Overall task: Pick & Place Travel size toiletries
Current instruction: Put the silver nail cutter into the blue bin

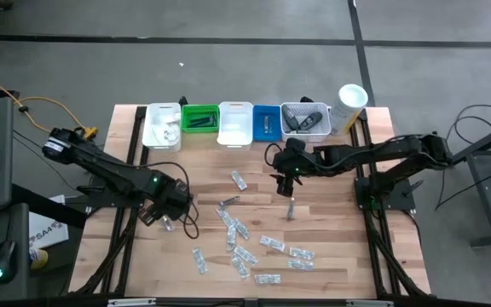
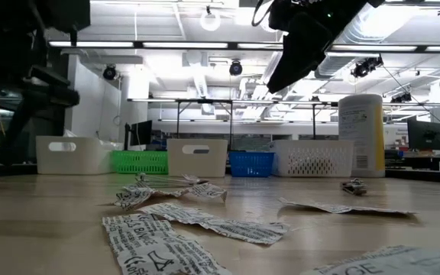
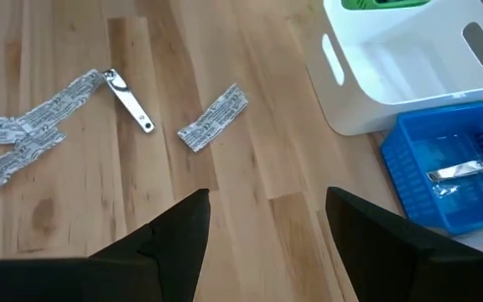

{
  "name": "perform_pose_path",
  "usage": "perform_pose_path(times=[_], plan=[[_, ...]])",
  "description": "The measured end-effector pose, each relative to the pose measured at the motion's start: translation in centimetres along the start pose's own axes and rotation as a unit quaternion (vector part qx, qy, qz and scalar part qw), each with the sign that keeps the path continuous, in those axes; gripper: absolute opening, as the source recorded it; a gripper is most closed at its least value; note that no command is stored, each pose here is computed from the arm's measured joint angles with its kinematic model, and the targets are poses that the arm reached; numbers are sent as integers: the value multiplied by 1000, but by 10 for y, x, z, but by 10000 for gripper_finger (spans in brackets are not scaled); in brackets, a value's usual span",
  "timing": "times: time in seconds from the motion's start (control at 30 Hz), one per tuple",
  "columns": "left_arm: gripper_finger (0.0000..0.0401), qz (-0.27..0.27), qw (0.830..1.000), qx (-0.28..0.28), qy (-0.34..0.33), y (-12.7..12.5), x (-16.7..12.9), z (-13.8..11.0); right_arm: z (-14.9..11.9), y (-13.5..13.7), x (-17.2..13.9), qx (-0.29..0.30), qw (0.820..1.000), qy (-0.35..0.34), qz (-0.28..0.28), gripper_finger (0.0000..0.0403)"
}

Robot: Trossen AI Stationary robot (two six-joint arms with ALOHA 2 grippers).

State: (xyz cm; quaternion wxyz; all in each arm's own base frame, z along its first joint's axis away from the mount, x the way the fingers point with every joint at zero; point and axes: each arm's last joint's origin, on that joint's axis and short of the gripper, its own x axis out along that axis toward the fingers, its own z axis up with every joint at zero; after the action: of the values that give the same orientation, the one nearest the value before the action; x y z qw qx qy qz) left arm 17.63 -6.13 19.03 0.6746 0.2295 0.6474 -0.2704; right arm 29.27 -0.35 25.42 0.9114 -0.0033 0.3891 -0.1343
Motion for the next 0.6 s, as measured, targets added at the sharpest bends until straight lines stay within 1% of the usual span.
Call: perform_pose_path(times=[0.17,0.5,0.6], plan=[[227,-19,999,16,21,-3,9,5,-1,6,-1,-7,1000,0,6,231],[227,-56,996,17,73,1,31,12,-1,12,-3,-15,1000,-2,13,231],[227,-76,993,23,86,1,39,13,-1,11,-3,-15,1000,-1,13,231]])
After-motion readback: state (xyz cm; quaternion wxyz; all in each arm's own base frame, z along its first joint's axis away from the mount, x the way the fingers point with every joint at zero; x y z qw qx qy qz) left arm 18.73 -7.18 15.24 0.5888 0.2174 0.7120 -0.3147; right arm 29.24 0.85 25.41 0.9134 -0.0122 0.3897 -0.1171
